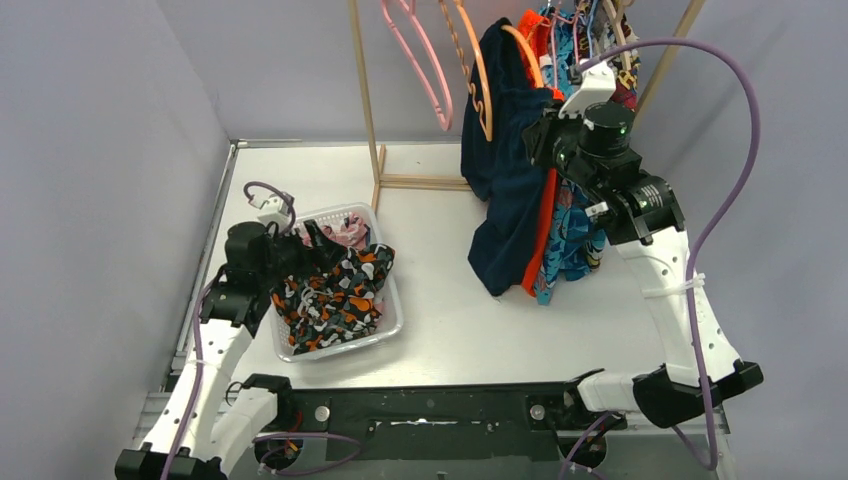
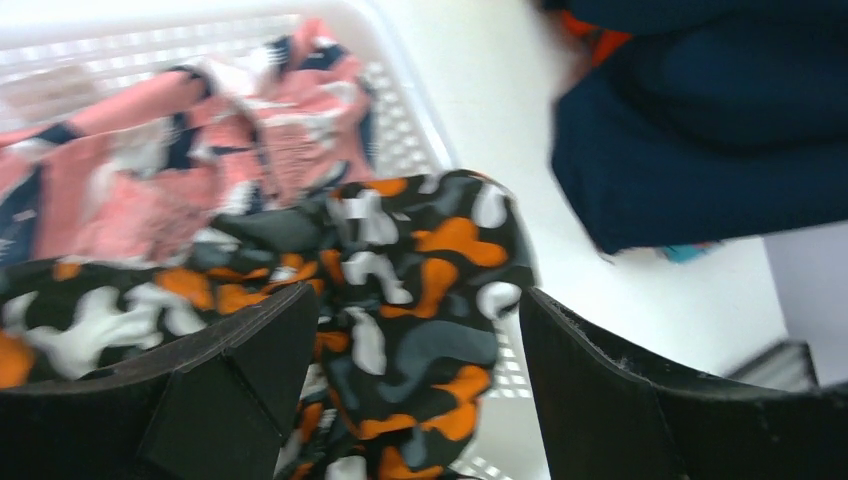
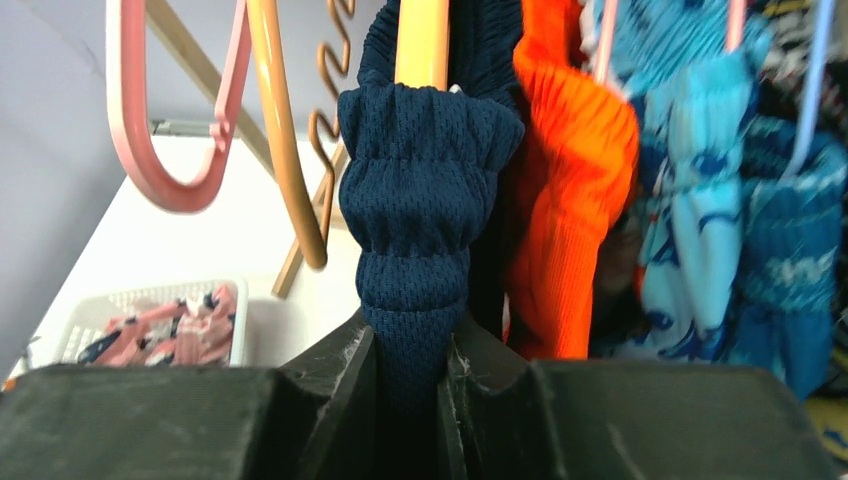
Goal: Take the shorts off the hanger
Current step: Pick up the hanger from the clothes rod, then move the basket to the center of the board.
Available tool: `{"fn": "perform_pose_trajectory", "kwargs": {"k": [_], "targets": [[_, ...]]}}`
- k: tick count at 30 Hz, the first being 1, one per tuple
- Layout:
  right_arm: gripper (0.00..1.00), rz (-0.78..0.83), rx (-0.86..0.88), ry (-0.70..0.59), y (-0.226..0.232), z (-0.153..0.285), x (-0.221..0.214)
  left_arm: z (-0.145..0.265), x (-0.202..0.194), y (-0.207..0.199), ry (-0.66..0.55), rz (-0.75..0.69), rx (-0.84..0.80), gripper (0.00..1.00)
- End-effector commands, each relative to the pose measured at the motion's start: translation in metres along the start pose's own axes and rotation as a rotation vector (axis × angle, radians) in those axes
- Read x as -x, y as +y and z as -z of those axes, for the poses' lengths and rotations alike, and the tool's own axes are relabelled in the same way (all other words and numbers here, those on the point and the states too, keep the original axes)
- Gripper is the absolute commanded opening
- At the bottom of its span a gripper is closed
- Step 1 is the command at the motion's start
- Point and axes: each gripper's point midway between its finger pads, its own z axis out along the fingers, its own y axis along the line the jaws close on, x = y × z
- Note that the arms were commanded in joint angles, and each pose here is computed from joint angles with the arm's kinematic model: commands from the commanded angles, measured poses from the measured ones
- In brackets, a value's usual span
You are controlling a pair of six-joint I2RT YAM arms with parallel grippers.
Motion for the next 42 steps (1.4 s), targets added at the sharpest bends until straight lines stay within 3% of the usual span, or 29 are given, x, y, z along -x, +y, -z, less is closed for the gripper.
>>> {"fn": "perform_pose_trajectory", "kwargs": {"k": [1, 5, 10, 14, 19, 22, 29, 36, 39, 42], "targets": [[0.00, -0.068, 0.102, -0.148, 0.017, 0.034, 0.032, 0.010, 0.023, -0.082, -0.030, -0.078, -0.256, 0.73], [0.00, -0.082, 0.081, -0.118, 0.009, 0.046, 0.012, -0.004, -0.014, -0.135, 0.088, -0.123, -0.356, 0.71], [0.00, -0.138, 0.078, -0.065, 0.005, 0.055, -0.023, -0.040, -0.068, -0.160, 0.201, -0.155, -0.260, 0.69], [0.00, -0.204, 0.092, -0.031, 0.006, 0.061, -0.046, -0.072, -0.102, -0.140, 0.272, -0.108, -0.109, 0.66], [0.00, -0.228, 0.128, 0.036, 0.010, 0.071, -0.076, -0.074, -0.127, -0.087, 0.352, -0.136, 0.123, 0.65], [0.00, -0.234, 0.156, 0.076, 0.013, 0.080, -0.093, -0.063, -0.122, -0.056, 0.338, -0.146, 0.228, 0.64], [0.00, -0.211, 0.322, 0.148, 0.034, 0.103, -0.123, -0.042, -0.094, -0.013, 0.290, -0.055, 0.240, 0.65], [0.00, -0.189, 0.330, 0.169, 0.033, 0.112, -0.132, -0.030, -0.045, -0.093, 0.213, -0.052, -0.127, 0.65], [0.00, -0.194, 0.335, 0.170, 0.033, 0.114, -0.132, -0.021, -0.016, -0.089, 0.122, -0.040, -0.054, 0.65], [0.00, -0.195, 0.338, 0.172, 0.034, 0.115, -0.134, -0.018, -0.006, -0.057, 0.066, -0.023, 0.104, 0.65]]}}
